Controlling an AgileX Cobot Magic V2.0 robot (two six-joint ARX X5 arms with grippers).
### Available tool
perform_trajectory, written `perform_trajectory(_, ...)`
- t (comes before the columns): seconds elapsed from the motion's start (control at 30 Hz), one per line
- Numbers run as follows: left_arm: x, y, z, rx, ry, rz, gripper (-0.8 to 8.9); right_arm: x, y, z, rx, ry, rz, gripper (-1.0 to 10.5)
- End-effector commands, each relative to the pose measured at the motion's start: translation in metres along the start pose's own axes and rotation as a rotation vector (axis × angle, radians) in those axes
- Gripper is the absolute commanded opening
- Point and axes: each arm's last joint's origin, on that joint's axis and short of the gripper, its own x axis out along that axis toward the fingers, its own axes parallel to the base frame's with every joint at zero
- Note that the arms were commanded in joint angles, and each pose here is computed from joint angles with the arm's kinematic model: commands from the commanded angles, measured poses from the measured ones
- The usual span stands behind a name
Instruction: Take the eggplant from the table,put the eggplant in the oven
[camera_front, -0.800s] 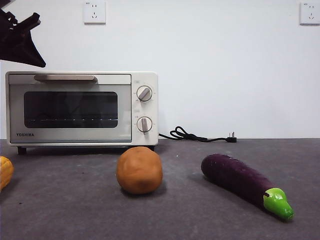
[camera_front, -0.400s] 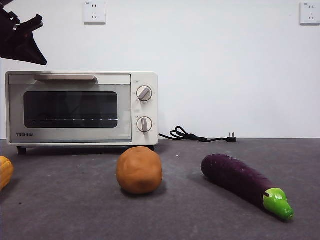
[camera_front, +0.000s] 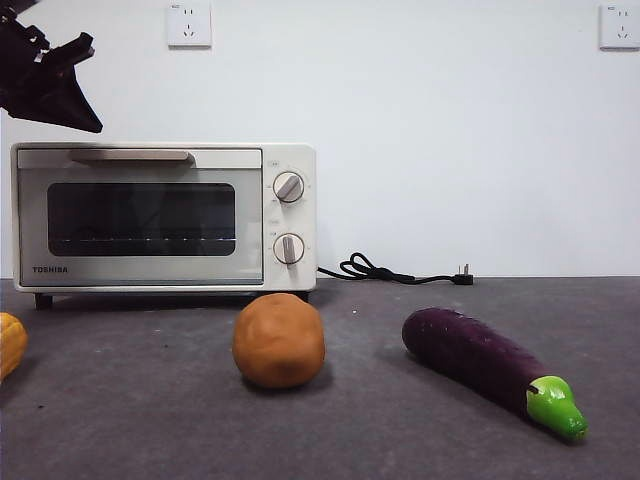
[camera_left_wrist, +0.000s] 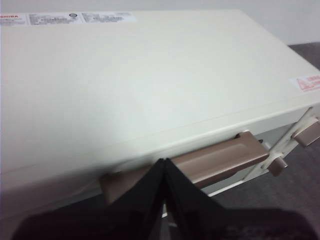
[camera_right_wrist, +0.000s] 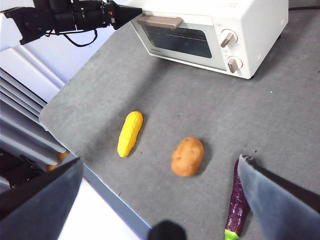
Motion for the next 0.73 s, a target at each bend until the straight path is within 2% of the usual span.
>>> perform_trajectory(0.03, 0.008, 0.002, -0.005, 0.016, 0.023, 0.001, -0.06, -0.001, 0.001, 0.0, -0.008, -0.003, 0.002, 5.7)
perform_trajectory(0.4, 0.032, 0.01, -0.028, -0.028, 0.132, -0.011, -0.06, -0.001, 0.001, -0.001, -0.001, 0.007, 0.002, 5.7)
perform_trajectory(0.73, 0.036, -0.006, -0.038, -0.014, 0.241, -0.054, -0.06, 0.0, 0.001, -0.001, -0.008, 0.008, 0.002, 5.7)
